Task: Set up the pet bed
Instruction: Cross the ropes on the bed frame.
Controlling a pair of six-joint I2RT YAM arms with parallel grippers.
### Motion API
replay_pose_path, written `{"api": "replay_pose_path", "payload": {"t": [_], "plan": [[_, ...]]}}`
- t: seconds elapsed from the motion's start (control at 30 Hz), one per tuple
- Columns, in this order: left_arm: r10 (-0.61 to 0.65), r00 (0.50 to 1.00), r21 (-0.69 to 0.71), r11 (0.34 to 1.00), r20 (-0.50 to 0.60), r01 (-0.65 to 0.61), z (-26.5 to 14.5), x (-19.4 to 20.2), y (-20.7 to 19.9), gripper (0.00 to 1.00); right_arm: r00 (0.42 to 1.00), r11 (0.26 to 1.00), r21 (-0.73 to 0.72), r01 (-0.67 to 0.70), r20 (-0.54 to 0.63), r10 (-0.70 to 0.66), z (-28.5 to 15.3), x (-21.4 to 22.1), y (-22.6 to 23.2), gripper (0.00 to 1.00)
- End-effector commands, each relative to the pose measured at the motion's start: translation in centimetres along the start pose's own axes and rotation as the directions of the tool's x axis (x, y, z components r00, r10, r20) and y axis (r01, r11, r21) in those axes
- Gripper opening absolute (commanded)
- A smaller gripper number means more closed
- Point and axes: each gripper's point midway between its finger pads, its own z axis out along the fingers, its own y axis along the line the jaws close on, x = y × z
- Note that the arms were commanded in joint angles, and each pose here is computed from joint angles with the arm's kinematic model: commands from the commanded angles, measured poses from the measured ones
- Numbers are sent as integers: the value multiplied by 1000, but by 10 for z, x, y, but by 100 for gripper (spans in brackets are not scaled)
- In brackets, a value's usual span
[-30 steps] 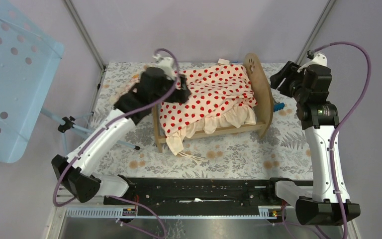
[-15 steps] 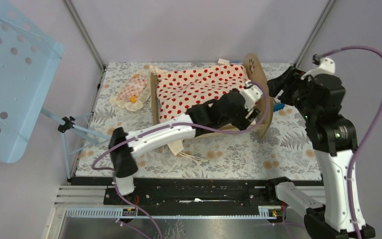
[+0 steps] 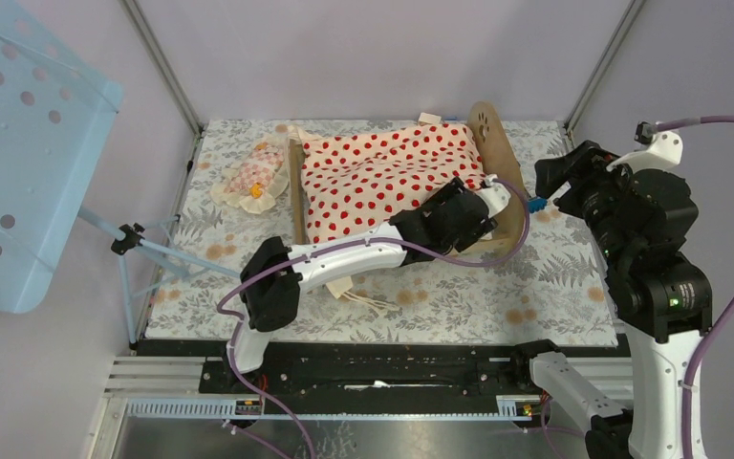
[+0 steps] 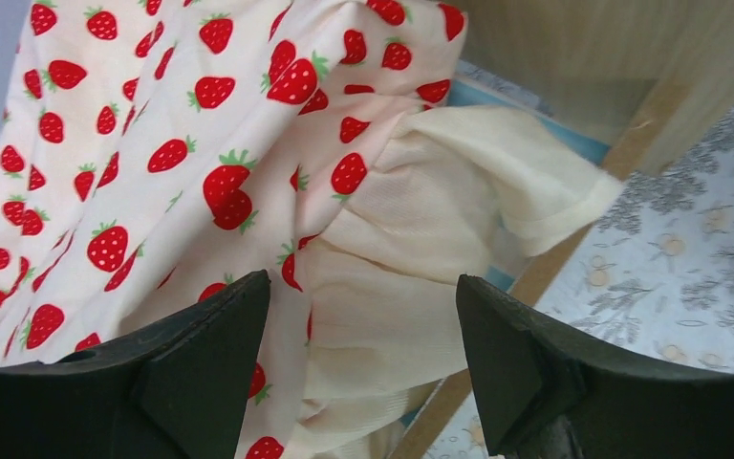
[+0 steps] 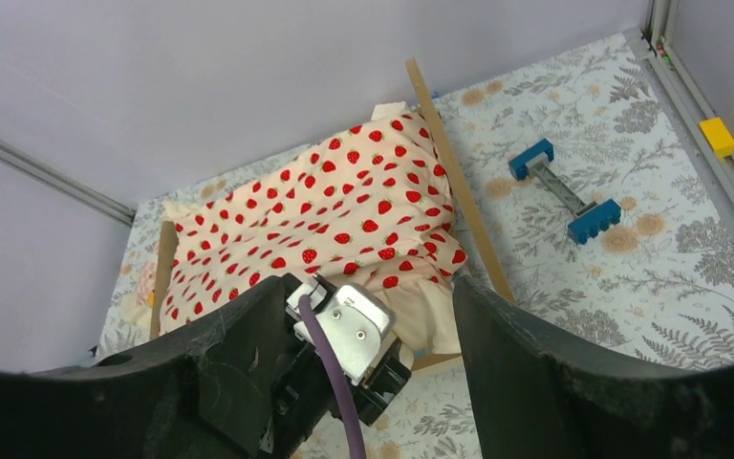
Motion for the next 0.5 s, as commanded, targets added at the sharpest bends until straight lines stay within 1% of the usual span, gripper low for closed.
{"api": "replay_pose_path", "payload": {"t": [0.0, 0.1, 0.2, 0.27, 0.37, 0.4, 0.47], "plan": [[31, 997, -136, 991, 72, -21, -11, -20, 33, 78, 1000, 1000, 1, 12, -12, -12, 8, 5, -1, 72], [59, 998, -142, 988, 37, -53, -3, -6, 32, 78, 1000, 1000, -4, 14, -25, -14, 10, 10, -1, 72], [86, 996, -139, 987, 1, -85, 5, 10, 29, 81, 999, 1000, 0, 18, -34, -18, 13, 15, -2, 72], [104, 994, -167, 980, -25, -107, 9, 18, 32, 79, 999, 1000, 11, 17, -37, -16, 17, 18, -5, 72], [93, 995, -201, 975, -42, -99, 10, 24, 46, 64, 998, 1000, 6, 12, -58, -12, 24, 26, -5, 72], [82, 996, -209, 974, -45, -90, 10, 25, 51, 55, 998, 1000, 3, 10, -69, -10, 27, 30, -4, 72], [63, 997, -230, 970, -52, -74, 9, 30, 63, 26, 996, 1000, -2, 7, -84, -7, 31, 36, -4, 71]]}}
